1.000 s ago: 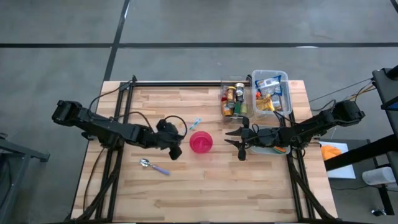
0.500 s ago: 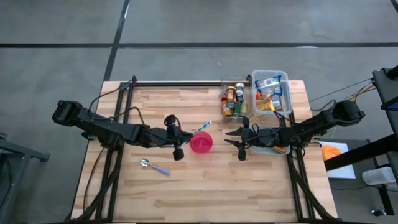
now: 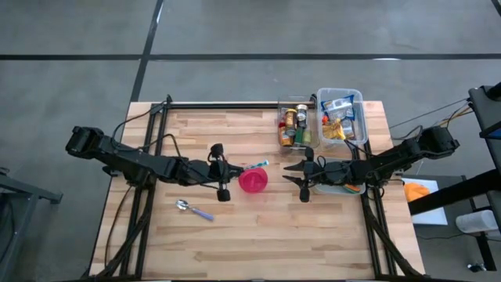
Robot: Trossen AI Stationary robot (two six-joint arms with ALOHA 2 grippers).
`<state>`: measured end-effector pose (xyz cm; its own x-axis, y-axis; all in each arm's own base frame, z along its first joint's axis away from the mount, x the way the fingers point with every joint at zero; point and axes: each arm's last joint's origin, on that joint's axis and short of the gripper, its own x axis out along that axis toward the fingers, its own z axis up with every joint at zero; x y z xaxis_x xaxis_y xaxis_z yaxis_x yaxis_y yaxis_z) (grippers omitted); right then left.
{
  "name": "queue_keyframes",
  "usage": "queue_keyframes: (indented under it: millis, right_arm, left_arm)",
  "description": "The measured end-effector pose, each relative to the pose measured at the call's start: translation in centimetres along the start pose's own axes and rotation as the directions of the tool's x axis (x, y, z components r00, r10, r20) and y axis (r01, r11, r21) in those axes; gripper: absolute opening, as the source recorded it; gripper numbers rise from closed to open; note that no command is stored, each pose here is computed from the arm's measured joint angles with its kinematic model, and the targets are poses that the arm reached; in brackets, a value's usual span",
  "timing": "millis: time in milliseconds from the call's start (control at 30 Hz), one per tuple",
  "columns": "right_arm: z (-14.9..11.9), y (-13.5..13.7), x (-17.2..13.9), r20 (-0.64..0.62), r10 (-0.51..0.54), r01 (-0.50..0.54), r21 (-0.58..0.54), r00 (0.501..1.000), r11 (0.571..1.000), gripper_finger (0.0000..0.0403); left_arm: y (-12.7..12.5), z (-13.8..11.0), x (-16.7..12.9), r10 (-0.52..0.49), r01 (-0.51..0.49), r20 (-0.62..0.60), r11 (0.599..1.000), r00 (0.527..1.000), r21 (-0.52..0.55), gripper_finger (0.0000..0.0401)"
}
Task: Pick & Place Food Item
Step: Put the blue patterned spoon into the gray bin
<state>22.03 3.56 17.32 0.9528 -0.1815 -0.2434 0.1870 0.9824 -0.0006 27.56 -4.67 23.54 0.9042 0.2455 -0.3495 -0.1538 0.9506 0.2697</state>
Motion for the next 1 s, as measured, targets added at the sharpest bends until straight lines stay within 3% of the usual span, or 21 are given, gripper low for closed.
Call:
queue_keyframes:
  millis: [400, 867, 1000]
  right_arm:
    - [0.05, 0.0, 0.0, 0.005, 0.0, 0.0, 0.006, 1.0, 1.0, 0.013]
    - [0.32, -0.03, 0.0, 0.032, -0.014, 0.006, 0.246, 0.999, 0.969, 0.013]
    - [0.29, -0.17, 0.0, 0.032, -0.059, 0.05, 0.228, 0.998, 0.972, 0.013]
  left_arm:
    - [0.01, 0.13, 0.01, 0.001, -0.003, 0.013, 0.993, 1.0, 0.117, 0.0025]
    - [0.01, 0.13, 0.01, 0.001, -0.003, 0.013, 0.993, 1.0, 0.117, 0.0025]
    - [0.01, 0.13, 0.01, 0.001, -0.003, 0.013, 0.993, 1.0, 0.116, 0.0025]
